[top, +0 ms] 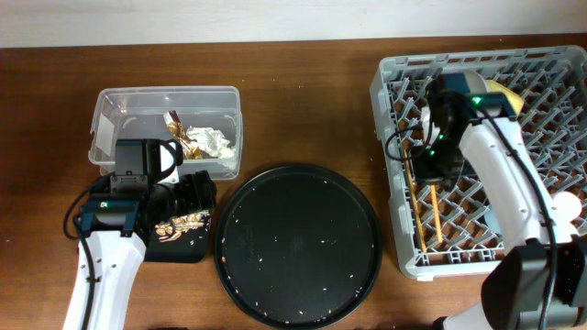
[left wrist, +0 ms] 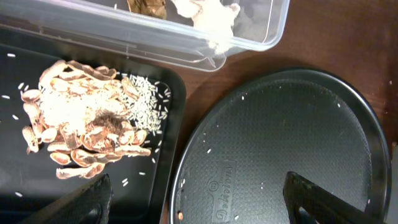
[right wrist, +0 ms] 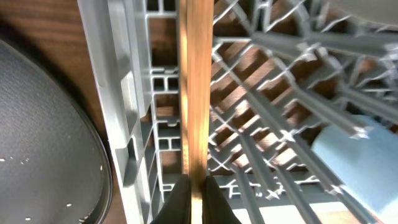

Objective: Sort waste into correct bins and load items into the dishwasher rack

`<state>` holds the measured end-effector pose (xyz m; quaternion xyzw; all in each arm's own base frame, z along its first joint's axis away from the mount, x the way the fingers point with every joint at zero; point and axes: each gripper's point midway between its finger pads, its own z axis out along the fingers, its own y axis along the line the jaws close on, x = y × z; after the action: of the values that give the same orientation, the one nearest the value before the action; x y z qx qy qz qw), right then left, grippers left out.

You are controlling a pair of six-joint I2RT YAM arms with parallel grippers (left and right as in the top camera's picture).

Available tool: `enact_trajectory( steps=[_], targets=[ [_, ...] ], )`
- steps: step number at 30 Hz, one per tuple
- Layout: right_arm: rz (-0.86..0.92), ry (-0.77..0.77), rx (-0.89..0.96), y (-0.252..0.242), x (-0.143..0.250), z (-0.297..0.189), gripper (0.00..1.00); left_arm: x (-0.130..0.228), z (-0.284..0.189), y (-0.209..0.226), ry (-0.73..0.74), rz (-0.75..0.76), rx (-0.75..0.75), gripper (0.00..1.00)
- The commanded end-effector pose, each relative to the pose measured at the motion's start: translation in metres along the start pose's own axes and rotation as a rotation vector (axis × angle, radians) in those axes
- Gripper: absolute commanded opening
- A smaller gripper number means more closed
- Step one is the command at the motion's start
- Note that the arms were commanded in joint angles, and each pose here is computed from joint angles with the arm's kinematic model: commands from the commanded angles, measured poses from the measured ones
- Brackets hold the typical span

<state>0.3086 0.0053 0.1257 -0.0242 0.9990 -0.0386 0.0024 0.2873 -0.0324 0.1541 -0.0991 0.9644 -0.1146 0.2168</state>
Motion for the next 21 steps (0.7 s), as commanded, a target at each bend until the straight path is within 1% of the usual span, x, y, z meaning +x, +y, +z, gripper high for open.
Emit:
enact_trajectory(
  steps=[1,2,3,4,5,8,11,13,14,15,16,18,19,21],
  targets=[
    [-0.023,0.025,-0.072,0.013,0.006,0.008,0.08,-0.003,-0.003,-0.001,-0.013,-0.007,0.005,0.87],
    [-0.023,0.021,-0.078,0.013,0.006,0.006,0.1,-0.003,-0.003,-0.001,-0.013,-0.007,0.005,0.87],
    [-0.022,0.019,-0.078,0.013,0.005,0.003,0.14,-0.003,-0.003,-0.001,-0.013,-0.007,0.005,0.87],
    [-0.022,0.017,-0.078,0.013,0.005,0.0,0.25,-0.003,-0.003,-0.001,-0.013,-0.007,0.005,0.87],
    [-0.022,0.011,-0.081,0.013,0.003,-0.003,0.34,-0.003,-0.003,-0.001,-0.013,-0.007,0.005,0.87],
    [-0.022,-0.006,-0.122,0.02,-0.001,-0.012,0.4,-0.003,-0.003,-0.001,-0.013,-0.007,0.005,0.87],
    [-0.032,-0.031,-0.241,0.042,-0.005,-0.022,0.4,-0.003,-0.003,-0.001,-0.013,-0.007,0.005,0.87],
    [-0.086,-0.051,-0.309,0.064,-0.007,-0.026,0.4,-0.003,-0.003,-0.001,-0.013,-0.007,0.005,0.87],
    [-0.121,-0.064,-0.315,0.076,-0.009,-0.028,0.4,-0.003,-0.003,-0.001,-0.013,-0.007,0.005,0.87],
    [-0.155,-0.076,-0.316,0.086,-0.01,-0.029,0.36,-0.003,-0.003,-0.001,-0.013,-0.007,0.005,0.87],
    [-0.201,-0.094,-0.318,0.101,-0.012,-0.03,0.29,-0.003,-0.003,-0.001,-0.013,-0.007,0.005,0.87],
    [-0.303,-0.107,-0.311,0.124,-0.01,-0.026,0.11,-0.003,-0.003,-0.001,-0.013,-0.007,0.005,0.87],
    [-0.346,-0.104,-0.301,0.138,-0.008,-0.02,0.04,-0.003,-0.003,-0.001,-0.013,-0.007,0.005,0.87],
    [-0.402,-0.093,-0.302,0.159,-0.006,-0.006,0.04,-0.003,-0.003,-0.001,-0.013,-0.007,0.005,0.87]
  ],
)
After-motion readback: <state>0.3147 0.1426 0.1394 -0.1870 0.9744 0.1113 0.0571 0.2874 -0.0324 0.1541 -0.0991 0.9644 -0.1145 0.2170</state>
